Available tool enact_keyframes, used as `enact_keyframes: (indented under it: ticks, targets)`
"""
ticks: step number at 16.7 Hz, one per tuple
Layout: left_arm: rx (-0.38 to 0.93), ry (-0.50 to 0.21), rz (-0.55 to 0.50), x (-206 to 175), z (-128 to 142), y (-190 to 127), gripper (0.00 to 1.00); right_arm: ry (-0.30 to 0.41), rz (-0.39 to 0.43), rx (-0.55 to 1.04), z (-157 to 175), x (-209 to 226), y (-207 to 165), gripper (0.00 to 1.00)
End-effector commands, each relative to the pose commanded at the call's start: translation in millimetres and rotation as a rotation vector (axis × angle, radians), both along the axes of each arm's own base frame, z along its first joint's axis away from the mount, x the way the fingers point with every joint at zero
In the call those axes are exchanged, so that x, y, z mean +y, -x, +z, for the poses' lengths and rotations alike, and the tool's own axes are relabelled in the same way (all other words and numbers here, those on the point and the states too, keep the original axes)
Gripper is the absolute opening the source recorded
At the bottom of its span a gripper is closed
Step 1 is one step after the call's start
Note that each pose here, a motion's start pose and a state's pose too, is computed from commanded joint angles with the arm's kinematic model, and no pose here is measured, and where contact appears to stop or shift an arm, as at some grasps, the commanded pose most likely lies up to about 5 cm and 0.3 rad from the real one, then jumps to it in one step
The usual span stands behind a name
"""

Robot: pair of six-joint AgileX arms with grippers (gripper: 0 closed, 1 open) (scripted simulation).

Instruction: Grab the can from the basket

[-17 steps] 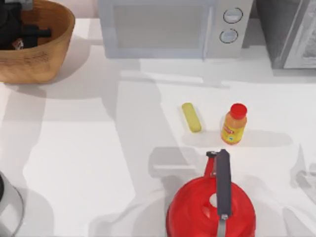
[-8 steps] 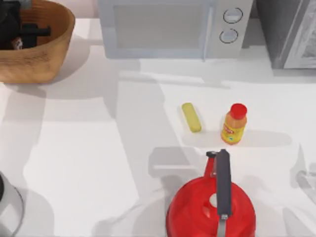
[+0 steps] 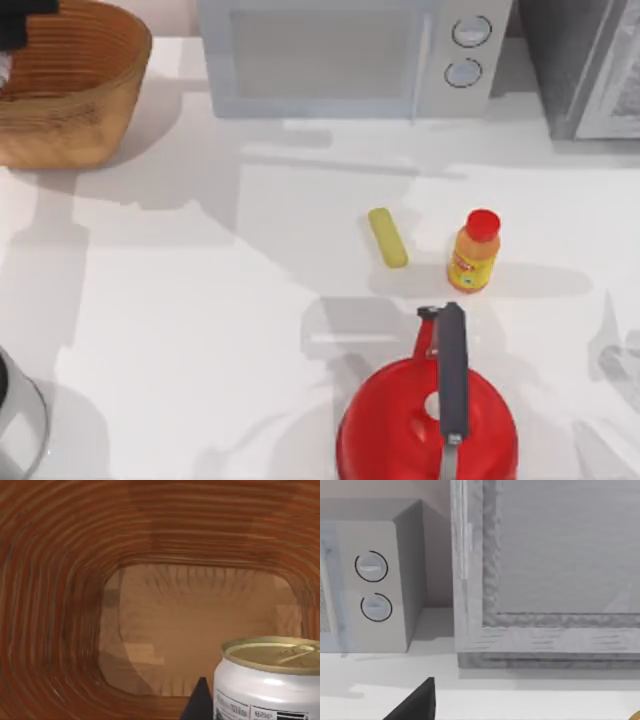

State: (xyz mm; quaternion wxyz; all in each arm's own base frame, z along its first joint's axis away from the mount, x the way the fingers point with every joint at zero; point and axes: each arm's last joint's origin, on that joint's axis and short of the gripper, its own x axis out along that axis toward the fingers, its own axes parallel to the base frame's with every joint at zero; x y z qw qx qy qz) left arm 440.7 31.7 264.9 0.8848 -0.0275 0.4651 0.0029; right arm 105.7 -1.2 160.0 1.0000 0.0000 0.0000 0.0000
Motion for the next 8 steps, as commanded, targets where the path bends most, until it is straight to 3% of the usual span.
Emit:
enact_keyframes:
  ticks: [5, 8]
  targets:
    - [-0.321, -0.009, -0.004, -16.0, 66.4, 133.8, 0.00, 0.000, 0.000, 0.000, 0.0, 0.0, 0.0, 1.00]
    - [-0.528, -0.018, -0.012, -24.2, 63.2, 221.2, 0.00, 0.000, 0.000, 0.000, 0.0, 0.0, 0.0, 1.00]
